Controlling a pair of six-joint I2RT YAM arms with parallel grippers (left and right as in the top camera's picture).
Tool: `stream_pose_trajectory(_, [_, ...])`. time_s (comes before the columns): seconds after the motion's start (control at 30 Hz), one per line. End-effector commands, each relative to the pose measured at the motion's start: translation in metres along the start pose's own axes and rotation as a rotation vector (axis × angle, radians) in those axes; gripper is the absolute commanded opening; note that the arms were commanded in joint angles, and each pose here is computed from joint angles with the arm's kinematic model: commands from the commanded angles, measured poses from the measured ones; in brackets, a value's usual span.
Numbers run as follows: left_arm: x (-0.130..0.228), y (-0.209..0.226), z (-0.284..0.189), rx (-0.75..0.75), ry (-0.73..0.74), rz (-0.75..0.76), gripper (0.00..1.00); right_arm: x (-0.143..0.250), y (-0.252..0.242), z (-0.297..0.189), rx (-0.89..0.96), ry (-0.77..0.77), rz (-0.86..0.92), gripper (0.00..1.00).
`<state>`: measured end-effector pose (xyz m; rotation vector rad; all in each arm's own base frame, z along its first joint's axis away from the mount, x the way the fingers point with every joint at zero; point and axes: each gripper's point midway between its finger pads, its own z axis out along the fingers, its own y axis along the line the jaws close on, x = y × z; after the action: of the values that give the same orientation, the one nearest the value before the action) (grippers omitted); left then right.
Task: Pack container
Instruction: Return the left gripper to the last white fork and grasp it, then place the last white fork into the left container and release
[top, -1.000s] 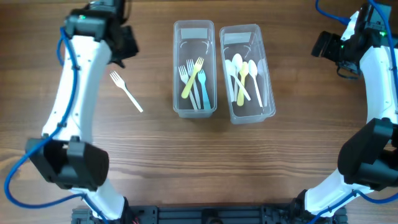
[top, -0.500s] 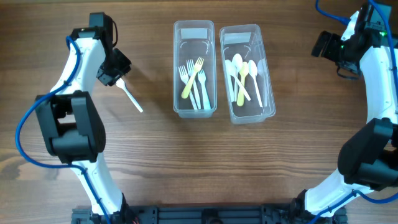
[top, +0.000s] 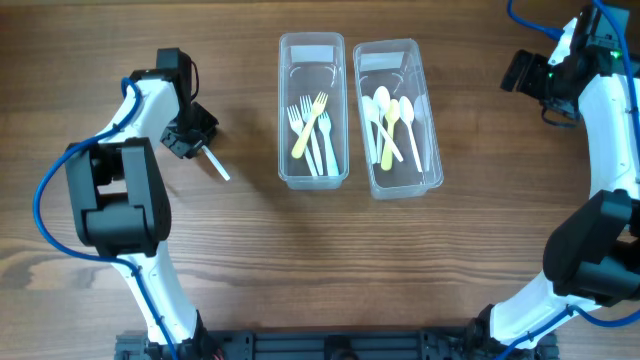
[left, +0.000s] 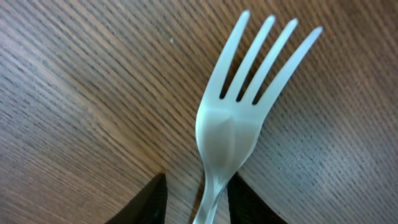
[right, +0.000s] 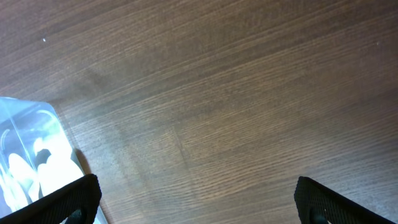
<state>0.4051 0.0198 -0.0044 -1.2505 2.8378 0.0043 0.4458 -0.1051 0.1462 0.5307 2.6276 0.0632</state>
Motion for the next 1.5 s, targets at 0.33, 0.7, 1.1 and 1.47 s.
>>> stream_pose_trajectory(0.33, [0.008,-0.025,-0.036,0.119,0.024,0.22,0.04,0.005,0.002,0.008,-0.008,0.023,0.0,1.0])
stream_pose_trajectory(0.7, [0.087,-0.15,-0.206,0.365,-0.39,0.962,0.09,0.005,0.002,0.008,-0.008,0.023,0.0,1.0])
stream_pose_trajectory(1.1, [0.15,-0.193,-0.11,0.323,-0.205,1.058,0.3,0.005,0.002,0.008,-0.008,0.023,0.0,1.0])
stream_pose_trajectory(1.47, [0.061,-0.15,-0.298,0.319,-0.692,0.838,0.62,0.005,0.002,0.008,-0.008,0.023,0.0,1.0])
